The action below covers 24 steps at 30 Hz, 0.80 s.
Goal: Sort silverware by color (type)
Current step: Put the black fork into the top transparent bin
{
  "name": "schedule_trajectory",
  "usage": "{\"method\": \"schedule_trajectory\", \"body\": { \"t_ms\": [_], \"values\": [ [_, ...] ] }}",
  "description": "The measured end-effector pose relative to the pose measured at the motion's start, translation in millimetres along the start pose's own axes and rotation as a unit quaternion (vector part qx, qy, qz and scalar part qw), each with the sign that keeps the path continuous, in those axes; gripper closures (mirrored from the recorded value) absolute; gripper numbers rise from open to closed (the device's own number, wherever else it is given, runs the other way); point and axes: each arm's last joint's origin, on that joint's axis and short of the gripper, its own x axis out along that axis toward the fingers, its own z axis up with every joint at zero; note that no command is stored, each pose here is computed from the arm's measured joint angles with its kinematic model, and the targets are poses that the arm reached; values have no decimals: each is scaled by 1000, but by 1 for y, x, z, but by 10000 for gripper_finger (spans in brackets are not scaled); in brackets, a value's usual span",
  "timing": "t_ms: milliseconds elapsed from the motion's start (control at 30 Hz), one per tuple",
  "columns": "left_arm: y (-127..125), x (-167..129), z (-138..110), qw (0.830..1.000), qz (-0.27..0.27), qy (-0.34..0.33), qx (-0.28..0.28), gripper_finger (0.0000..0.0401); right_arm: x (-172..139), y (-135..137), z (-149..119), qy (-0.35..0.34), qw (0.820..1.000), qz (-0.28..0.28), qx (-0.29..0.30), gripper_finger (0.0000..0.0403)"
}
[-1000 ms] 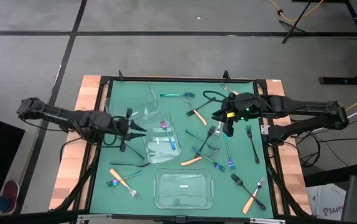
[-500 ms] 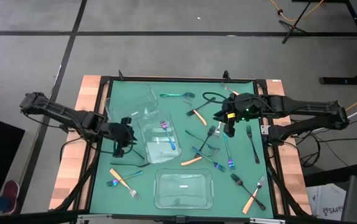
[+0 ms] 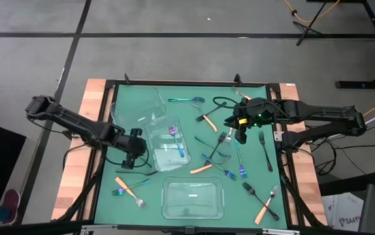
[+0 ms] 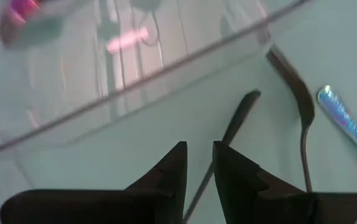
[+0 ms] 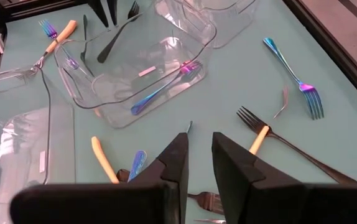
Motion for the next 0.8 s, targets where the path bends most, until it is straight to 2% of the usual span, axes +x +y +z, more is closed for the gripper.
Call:
{"method": "schedule_trajectory", "body": {
  "t_ms": [367,800],
  "values": [
    [-4,26,-2,997,-4,76,8,330,0,0,0,0,1000,0,0,339],
    [-7,29,-3,996,-14,86,15,330,0,0,0,0,1000,0,0,339]
  ]
}}
